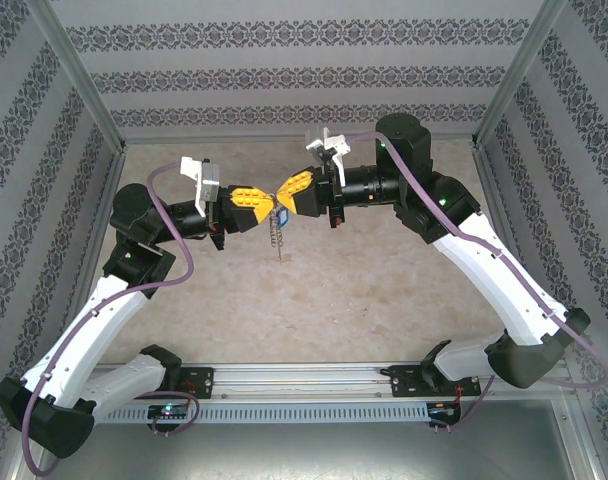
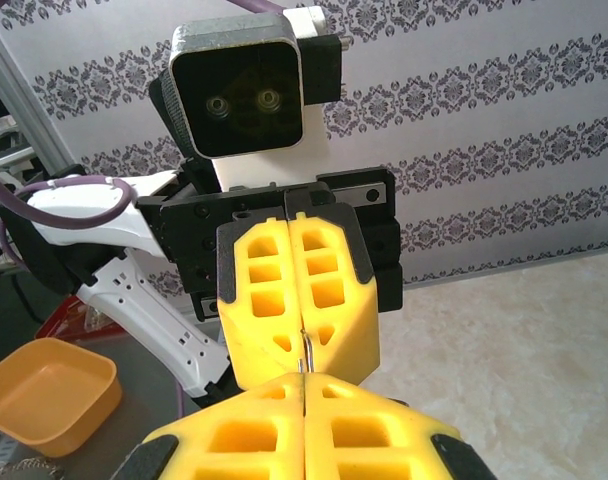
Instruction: Put the keys on the keyring
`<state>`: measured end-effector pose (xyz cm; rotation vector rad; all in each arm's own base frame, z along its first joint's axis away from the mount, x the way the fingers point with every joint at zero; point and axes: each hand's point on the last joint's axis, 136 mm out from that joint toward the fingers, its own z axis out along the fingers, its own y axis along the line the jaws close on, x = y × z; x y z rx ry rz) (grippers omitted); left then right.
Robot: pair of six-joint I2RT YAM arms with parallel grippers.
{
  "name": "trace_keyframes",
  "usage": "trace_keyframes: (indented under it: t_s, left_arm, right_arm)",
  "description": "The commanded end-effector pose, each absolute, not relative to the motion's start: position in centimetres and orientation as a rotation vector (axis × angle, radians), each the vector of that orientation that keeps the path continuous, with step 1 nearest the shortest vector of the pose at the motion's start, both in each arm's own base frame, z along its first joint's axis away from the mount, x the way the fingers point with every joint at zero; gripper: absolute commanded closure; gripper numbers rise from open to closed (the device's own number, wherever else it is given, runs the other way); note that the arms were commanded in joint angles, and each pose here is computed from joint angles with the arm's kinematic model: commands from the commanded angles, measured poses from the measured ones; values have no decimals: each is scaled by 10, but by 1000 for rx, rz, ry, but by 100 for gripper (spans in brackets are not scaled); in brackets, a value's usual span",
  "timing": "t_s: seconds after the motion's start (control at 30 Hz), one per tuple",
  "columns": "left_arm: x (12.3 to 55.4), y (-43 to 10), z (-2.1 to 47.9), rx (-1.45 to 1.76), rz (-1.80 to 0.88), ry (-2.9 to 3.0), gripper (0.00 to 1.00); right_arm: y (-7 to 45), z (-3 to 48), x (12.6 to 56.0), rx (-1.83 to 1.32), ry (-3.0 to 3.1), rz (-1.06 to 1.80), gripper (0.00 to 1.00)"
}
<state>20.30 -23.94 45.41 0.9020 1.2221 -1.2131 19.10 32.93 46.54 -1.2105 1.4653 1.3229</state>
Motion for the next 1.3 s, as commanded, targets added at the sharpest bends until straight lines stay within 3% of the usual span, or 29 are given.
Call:
trace_keyframes:
  t_s: [0.0,0.33,0.63,0.83,1.27]
  left_arm:
    - [197,-239,480,916,-1194,1130,100]
    - [199,-240,481,910,-1194,1127,100]
    - [202,-243,482,914,-1201,1128,100]
    - [204,-244,482,916,-1204,1128,100]
    - [204,-245,482,919,-1207,1128,100]
  right_arm:
    - [338,467,174,-1292,1416,1402,92]
    - [339,466,168,-1310,1407,1430,83]
    - [340,464,168,-1316,1408,1437,86]
    - [342,462,168,-1317,1411,1440,75]
    - [341,455,174,-1298,1440,1413,71]
